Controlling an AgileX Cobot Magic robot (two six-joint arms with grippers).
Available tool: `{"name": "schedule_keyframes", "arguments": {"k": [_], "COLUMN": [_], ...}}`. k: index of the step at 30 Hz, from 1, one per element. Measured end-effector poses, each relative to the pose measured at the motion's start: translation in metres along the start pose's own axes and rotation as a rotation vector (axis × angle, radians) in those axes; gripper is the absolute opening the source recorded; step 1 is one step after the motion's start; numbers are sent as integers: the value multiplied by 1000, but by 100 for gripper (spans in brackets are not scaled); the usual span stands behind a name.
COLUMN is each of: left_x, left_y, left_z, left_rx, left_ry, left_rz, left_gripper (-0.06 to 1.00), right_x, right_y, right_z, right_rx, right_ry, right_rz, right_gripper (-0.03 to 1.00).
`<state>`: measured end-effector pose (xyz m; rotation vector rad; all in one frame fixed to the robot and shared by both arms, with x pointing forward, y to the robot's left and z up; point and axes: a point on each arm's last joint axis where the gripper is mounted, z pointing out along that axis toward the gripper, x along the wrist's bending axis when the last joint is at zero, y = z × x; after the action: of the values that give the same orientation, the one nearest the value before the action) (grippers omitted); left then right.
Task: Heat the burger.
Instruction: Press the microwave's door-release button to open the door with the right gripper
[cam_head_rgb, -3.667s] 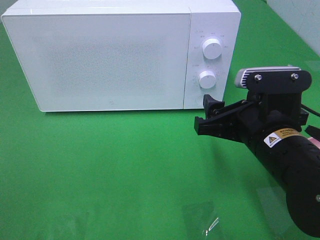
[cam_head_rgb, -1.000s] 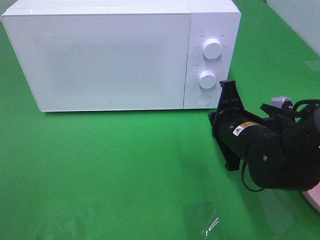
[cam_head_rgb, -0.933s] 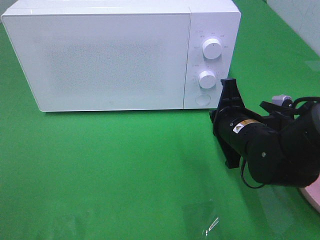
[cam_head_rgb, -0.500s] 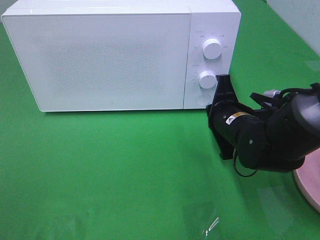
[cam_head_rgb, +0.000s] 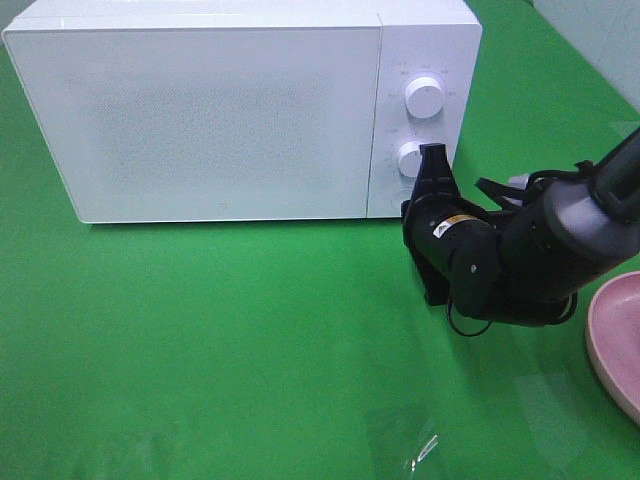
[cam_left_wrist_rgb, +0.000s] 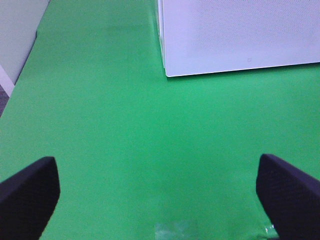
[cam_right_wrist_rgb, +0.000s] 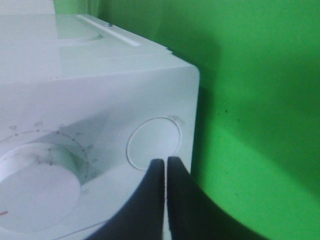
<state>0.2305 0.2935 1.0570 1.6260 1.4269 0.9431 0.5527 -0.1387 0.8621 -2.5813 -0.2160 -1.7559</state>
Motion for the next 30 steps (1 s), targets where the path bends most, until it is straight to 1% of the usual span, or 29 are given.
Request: {"name": "schedule_keyframes", "arguments": {"k": [13, 20, 30], "left_x": [0, 0, 0], "left_y": [0, 0, 0], "left_z": [0, 0, 0], "left_rx": [0, 0, 0], "left_ry": [0, 0, 0], "left_rz": [0, 0, 0], "left_gripper": [99, 99, 99], "right_x": [5, 1, 3], "right_y": [5, 3, 2], "right_z": [19, 25, 26], "right_rx": [-31, -32, -54], "right_ry": [23, 13, 51], "right_rz": [26, 28, 37], "right_gripper": [0, 0, 0]}}
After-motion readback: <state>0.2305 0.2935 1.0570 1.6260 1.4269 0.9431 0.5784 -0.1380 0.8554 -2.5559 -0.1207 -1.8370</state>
